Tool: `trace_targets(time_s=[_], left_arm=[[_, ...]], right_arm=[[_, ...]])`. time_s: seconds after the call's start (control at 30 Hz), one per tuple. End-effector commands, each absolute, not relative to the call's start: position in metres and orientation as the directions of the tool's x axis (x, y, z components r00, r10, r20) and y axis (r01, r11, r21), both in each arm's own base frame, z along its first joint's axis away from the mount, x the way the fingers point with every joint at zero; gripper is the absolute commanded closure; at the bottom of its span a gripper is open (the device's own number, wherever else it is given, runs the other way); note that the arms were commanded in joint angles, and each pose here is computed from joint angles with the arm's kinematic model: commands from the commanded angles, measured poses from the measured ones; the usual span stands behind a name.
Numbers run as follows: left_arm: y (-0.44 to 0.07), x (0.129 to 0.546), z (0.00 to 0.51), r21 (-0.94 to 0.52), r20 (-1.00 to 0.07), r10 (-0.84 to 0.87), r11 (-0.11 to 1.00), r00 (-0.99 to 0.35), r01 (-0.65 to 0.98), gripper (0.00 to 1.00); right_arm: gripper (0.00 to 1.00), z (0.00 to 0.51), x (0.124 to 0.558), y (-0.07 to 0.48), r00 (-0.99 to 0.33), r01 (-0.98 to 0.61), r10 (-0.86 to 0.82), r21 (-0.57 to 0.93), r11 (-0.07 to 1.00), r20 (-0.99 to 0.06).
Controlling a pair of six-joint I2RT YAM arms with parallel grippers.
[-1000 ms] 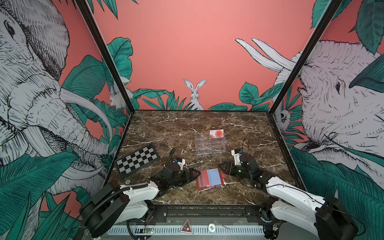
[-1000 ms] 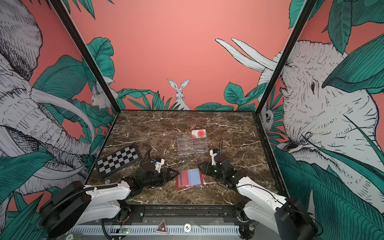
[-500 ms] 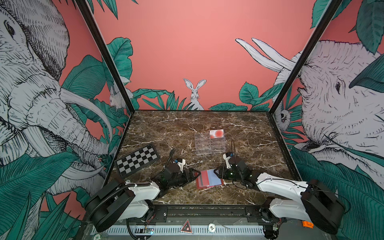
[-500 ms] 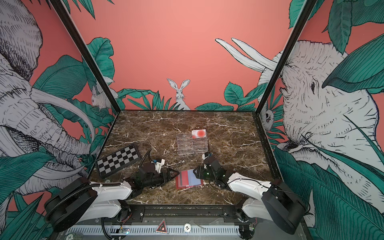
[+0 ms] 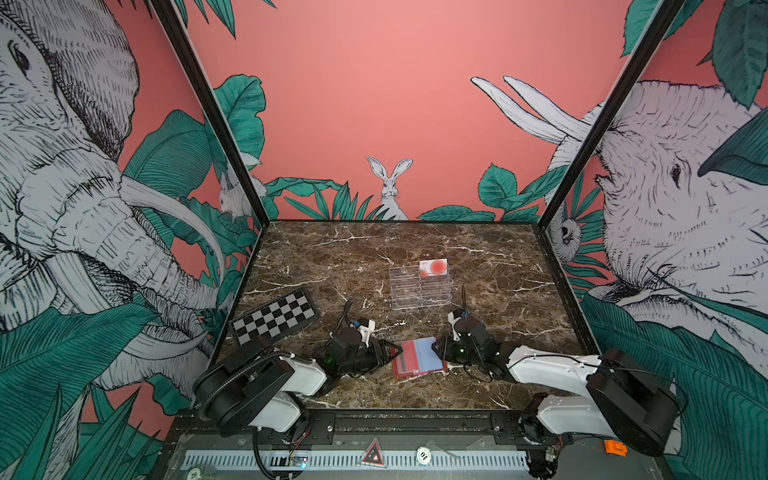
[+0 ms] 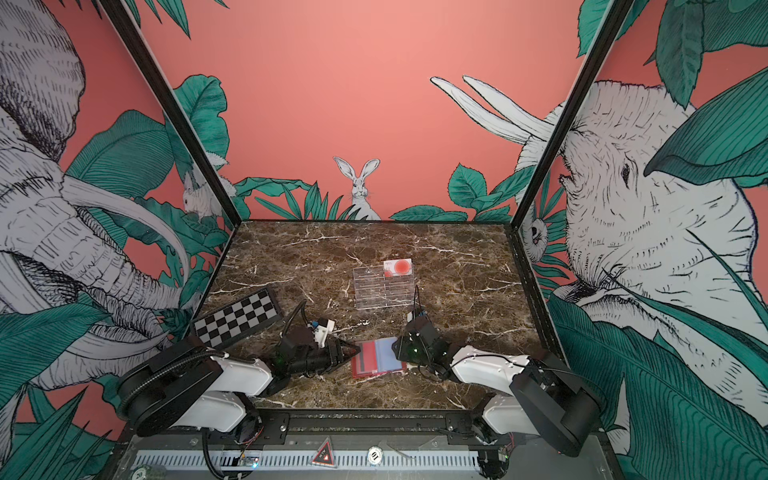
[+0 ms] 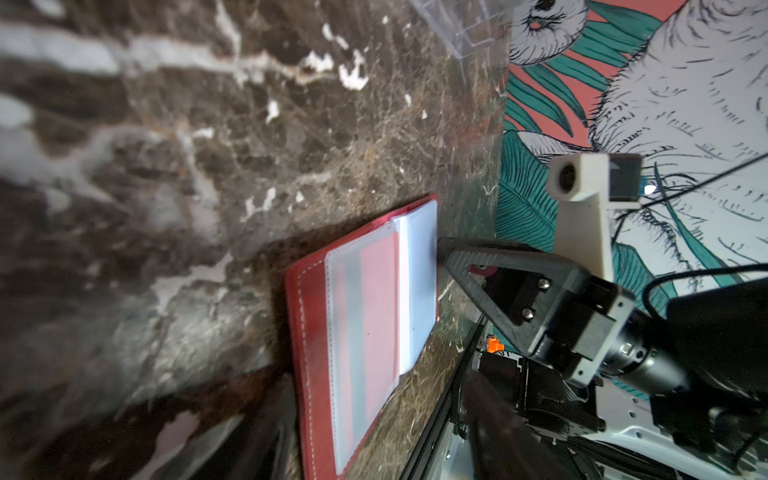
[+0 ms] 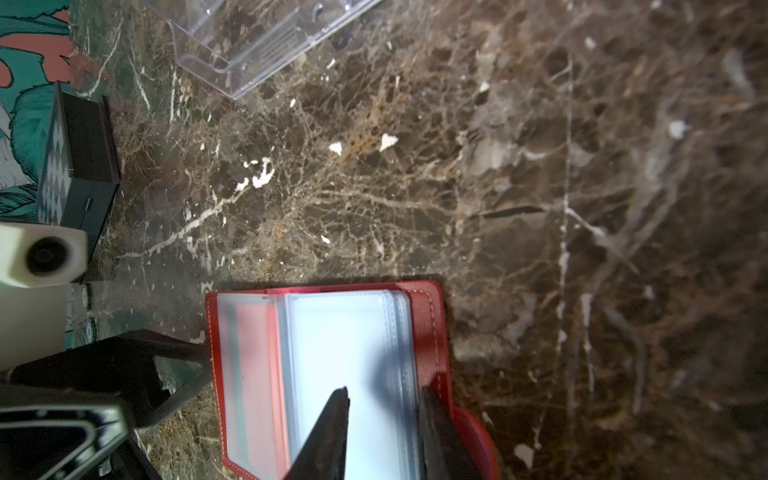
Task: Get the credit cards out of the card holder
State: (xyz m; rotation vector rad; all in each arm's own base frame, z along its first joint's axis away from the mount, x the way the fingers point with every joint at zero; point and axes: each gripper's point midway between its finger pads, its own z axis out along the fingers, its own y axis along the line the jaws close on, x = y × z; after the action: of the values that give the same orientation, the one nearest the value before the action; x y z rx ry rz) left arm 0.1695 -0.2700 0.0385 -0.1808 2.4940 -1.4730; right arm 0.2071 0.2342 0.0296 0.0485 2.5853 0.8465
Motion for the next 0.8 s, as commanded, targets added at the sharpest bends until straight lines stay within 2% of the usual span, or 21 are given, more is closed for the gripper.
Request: trace_targets(time_s=[0.0,0.07,0.2,0.47,0.77], left_arm=[[-0.267,0.161,0.023,-0.864,-0.097,-0.213,0.502,-0.972,-0.023,0.48],[-0.27,0.162,0.025,-0.875,-0.094,-0.219,0.483,-0.971,-0.025,0.57],[-0.272,0.164,0.029,-0.886,-0.104,-0.229,0.463,-0.968,-0.014,0.63],[-0.268,0.167,0.041,-0.885,-0.15,-0.244,0.466,-0.958,0.02,0.63],[-0.266,0.166,0.045,-0.854,-0.191,-0.205,0.516,-0.96,0.059,0.73]], right_arm=[[0.73,0.019,0.202,0.232,-0.918,-0.077,0.162,0.562,0.824,-0.363],[0.74,0.018,0.201,0.231,-0.919,-0.074,0.162,0.56,0.825,-0.36],[0.75,0.015,0.2,0.228,-0.919,-0.07,0.162,0.553,0.83,-0.36],[0.76,0.011,0.198,0.224,-0.919,-0.063,0.164,0.543,0.837,-0.359],[0.78,0.013,0.199,0.226,-0.919,-0.068,0.162,0.549,0.833,-0.36]])
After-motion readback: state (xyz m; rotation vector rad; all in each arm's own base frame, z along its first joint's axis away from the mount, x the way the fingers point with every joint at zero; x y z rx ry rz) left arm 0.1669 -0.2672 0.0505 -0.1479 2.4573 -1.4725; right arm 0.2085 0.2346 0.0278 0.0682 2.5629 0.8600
